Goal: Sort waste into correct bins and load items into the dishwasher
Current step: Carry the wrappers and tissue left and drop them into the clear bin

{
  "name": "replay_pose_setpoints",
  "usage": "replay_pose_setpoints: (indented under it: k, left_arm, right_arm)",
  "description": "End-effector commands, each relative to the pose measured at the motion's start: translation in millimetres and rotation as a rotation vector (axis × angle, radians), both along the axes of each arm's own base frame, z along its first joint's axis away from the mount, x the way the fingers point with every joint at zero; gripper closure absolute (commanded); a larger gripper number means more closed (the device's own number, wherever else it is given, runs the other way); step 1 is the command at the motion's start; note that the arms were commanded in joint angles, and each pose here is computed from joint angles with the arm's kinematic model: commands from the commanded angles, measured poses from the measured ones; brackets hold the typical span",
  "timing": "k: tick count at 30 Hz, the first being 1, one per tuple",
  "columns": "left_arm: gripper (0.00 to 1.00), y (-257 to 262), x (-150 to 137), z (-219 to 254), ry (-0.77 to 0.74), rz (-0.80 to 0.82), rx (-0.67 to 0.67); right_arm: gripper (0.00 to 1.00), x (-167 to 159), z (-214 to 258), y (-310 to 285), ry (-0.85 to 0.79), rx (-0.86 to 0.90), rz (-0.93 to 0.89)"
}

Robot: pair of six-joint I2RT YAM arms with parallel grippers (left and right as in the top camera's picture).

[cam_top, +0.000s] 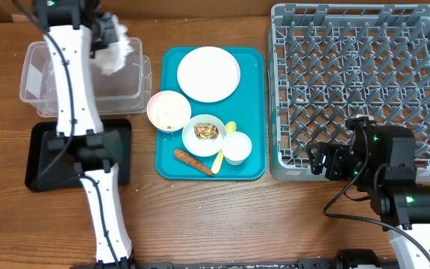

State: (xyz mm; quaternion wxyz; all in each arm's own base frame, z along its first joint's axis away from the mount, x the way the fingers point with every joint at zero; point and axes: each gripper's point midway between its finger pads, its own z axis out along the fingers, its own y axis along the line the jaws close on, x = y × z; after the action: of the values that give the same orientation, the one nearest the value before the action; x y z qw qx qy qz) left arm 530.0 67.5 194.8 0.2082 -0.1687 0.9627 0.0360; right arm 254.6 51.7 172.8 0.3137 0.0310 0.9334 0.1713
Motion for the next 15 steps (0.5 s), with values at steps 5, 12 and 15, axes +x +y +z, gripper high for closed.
replay_pose_setpoints:
  k: [5, 12, 15]
  left_arm:
    - [0.96, 19.9, -8.3, -66.8, 0.168, 0.082, 0.000]
    - [0.00, 17.1, -8.8, -57.0, 0.155, 0.045, 0.004]
    - [0.00, 11.5, -7.0, -37.2, 0.107, 0.030, -0.022]
  right_arm:
    - [0.09, 3.4, 11.0, 1.0, -0.029, 0.009, 0.002]
    - [0.09, 3.0, 10.7, 1.0, -0.027, 0.009, 0.002]
    - [0.09, 2.2, 10.1, 1.1, -0.023, 0.009, 0.002]
